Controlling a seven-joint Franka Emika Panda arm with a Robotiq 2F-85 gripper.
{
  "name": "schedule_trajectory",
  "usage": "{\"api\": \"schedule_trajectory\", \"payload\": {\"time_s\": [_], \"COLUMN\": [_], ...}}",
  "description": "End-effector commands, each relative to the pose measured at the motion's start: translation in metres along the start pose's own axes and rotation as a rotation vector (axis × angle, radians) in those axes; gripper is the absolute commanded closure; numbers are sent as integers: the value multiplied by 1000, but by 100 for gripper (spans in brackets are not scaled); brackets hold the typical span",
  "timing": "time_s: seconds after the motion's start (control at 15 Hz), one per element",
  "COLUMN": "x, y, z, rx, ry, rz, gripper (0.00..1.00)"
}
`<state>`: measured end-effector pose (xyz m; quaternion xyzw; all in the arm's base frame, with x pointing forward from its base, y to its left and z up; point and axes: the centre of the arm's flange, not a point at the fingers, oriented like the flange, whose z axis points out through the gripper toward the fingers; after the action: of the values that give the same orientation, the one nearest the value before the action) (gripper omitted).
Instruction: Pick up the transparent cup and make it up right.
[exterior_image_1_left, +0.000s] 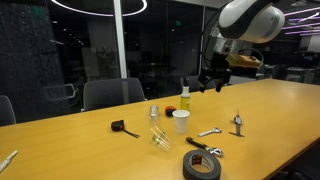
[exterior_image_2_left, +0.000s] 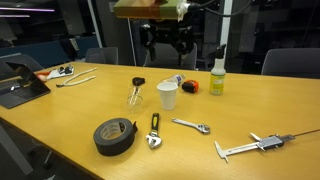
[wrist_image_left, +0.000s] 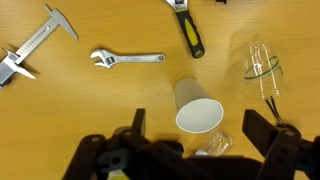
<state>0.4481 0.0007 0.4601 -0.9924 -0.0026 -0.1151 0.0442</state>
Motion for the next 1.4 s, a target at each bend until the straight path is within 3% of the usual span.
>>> {"api": "schedule_trajectory", "payload": {"time_s": [0.0, 0.33, 0.67, 1.0, 1.33], "x": [14, 73, 141, 190, 218], "y": [-6, -47, -113, -169, -206], "z": [0, 11, 25, 50, 88], "rx": [23, 40, 12, -83, -197], "ry": [0, -56, -141, -259, -391], "rz": [92, 314, 421, 533, 669], "gripper": [0, 0, 0, 0, 0]}}
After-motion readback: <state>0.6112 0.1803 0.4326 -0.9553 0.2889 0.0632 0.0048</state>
